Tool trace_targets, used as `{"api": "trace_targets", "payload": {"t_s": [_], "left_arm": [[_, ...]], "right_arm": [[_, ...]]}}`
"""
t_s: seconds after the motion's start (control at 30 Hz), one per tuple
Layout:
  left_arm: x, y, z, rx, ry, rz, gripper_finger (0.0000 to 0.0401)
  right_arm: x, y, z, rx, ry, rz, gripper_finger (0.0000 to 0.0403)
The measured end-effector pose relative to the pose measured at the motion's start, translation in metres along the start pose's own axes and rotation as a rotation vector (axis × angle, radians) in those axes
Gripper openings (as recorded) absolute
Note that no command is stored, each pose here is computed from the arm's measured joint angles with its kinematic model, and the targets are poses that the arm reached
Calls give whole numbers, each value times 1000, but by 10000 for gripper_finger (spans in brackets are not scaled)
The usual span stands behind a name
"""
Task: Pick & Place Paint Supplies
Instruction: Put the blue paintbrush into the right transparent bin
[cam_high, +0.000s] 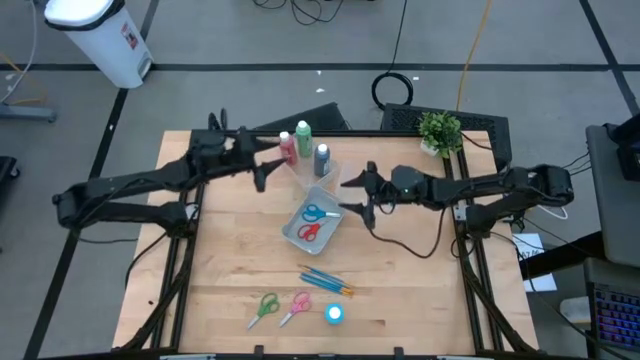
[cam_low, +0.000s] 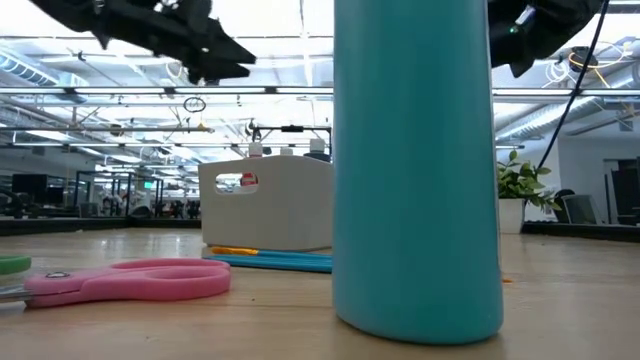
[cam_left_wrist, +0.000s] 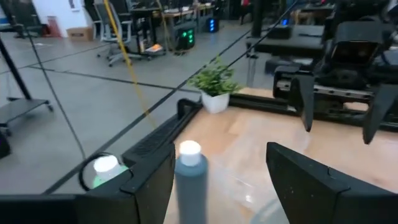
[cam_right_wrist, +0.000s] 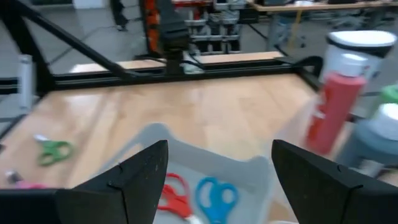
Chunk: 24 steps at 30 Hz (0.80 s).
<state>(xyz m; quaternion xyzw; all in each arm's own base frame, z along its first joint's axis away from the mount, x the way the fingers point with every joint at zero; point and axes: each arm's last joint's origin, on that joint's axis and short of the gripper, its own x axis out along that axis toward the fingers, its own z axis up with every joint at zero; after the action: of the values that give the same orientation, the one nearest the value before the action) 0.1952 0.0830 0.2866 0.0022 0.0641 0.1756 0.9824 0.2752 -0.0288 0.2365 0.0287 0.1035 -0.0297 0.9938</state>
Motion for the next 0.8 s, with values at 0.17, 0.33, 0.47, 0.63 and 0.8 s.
{"api": "trace_targets", "payload": {"t_s": [0.17,0.33,0.47,0.63,0.8], "left_arm": [[-25,-8,-3,-69,-64,-47,257],[-39,-19,-6,-117,-94,-143,258],[-39,-29,-15,-153,-74,-198,253],[-36,-42,-24,-182,-61,-274,257],[-38,-57,-30,-220,-114,-367,257]], "right_arm": [[0,24,2,16,-28,87,279],[-2,50,1,21,-25,181,279],[-6,72,-3,49,3,257,279],[-13,101,-7,111,38,353,279],[-15,138,-22,113,54,369,279]]}}
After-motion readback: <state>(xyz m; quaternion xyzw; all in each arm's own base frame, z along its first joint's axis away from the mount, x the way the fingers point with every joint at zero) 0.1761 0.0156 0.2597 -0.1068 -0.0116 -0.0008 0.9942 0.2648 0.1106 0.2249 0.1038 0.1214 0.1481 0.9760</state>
